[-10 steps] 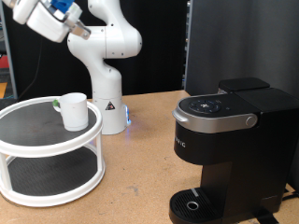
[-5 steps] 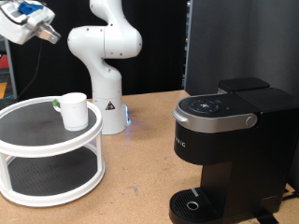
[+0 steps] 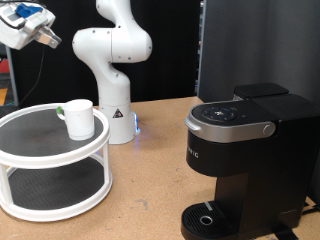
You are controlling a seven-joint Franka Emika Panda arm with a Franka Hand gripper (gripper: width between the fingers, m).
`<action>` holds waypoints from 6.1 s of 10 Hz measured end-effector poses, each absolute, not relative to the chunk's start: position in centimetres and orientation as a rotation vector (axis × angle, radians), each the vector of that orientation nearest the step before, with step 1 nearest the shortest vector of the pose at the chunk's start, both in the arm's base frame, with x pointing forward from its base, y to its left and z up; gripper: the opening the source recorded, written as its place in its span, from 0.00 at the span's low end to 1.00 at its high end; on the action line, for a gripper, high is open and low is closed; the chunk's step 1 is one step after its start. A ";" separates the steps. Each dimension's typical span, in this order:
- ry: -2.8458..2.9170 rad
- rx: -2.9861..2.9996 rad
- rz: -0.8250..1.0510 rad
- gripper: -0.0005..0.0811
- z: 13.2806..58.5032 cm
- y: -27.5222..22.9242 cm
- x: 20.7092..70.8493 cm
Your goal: Make a cup of coffee with the keurig machine
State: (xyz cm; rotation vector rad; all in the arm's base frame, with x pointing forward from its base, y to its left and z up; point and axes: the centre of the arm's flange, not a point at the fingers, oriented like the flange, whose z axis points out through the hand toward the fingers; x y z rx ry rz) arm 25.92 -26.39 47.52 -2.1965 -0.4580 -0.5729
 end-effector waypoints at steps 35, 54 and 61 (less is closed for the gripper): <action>-0.322 -2.356 -0.855 0.99 31.6 -25.2 20.6; -0.263 -2.329 -0.835 0.10 30.0 -24.8 21.1; -0.255 -2.259 -0.740 0.09 34.6 -25.8 21.5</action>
